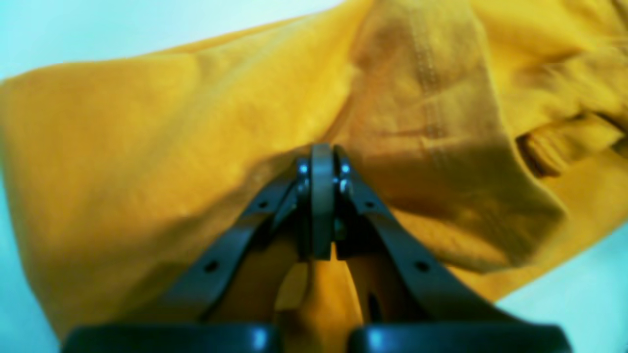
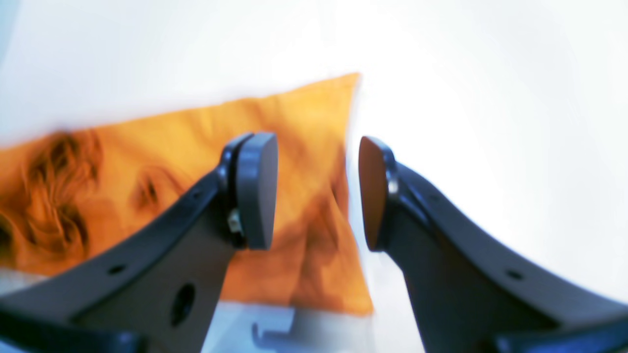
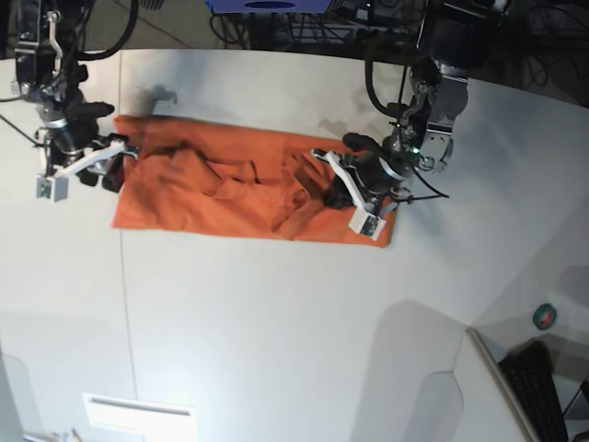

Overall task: Layout the t-shirt on the table in an organized manner, then fold the t-shirt properly
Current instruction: 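Smooth the orange strip with the right gripper and lift both grippers away, then lower both grippers to the two ends of the orange strip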

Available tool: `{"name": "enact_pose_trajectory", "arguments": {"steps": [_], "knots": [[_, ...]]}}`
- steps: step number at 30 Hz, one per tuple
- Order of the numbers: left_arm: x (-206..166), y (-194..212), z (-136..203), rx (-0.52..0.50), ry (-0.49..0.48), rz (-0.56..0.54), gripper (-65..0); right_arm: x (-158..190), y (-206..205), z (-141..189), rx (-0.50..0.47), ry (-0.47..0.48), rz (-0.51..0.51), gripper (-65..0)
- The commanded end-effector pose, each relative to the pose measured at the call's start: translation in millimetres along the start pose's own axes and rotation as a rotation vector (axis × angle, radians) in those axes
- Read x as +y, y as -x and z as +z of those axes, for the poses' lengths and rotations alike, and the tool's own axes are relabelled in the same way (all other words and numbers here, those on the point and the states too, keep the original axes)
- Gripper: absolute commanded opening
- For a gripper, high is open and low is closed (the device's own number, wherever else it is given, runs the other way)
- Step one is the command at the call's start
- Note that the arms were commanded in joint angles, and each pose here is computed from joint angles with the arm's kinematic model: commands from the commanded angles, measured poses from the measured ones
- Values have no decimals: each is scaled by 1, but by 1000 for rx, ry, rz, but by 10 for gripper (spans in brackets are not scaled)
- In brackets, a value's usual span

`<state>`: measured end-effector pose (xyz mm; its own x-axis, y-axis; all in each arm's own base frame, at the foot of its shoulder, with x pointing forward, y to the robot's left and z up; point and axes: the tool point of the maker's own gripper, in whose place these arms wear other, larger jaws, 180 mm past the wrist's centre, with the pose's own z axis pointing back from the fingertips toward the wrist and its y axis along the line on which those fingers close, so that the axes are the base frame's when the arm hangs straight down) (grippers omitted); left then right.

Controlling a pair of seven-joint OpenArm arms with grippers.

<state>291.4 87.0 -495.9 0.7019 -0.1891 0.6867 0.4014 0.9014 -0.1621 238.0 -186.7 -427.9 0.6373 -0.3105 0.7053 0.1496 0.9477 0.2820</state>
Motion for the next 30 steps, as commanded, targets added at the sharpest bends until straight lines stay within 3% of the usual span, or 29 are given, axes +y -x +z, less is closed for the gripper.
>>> {"name": "enact_pose_trajectory", "arguments": {"steps": [1, 5, 9, 11, 17, 21, 24, 26, 30], "knots": [[15, 14, 3, 79, -51, -32, -650, -1, -13, 2, -45, -1, 2, -392], [22, -6, 2, 43, -60, -49, -650, -2, -9, 5, -36, 0, 2, -387], [19, -44, 18, -58, -57, -98, -650, -2, -8, 5, -36, 0, 1, -387], [10, -56, 32, -119, -25, -74, -650, -2, -8, 5, -34, 0, 0, -387], [2, -39, 78, -173, 69, 106, -650, -2, -8, 5, -33, -2, 7, -387], [41, -17, 114, -215, -18, 297, -650, 1, -1, 2, 8, -10, 10, -392], [79, -4, 143, -248, -96, 342, -650, 6, -2, -4, 58, -21, 11, -395], [100, 9, 159, -268, -136, 372, -650, 8, 0, -5, 87, -25, 12, -432], [144, 42, 191, -308, -249, 475, -650, 10, 1, -7, 120, -30, 15, -650]]}}
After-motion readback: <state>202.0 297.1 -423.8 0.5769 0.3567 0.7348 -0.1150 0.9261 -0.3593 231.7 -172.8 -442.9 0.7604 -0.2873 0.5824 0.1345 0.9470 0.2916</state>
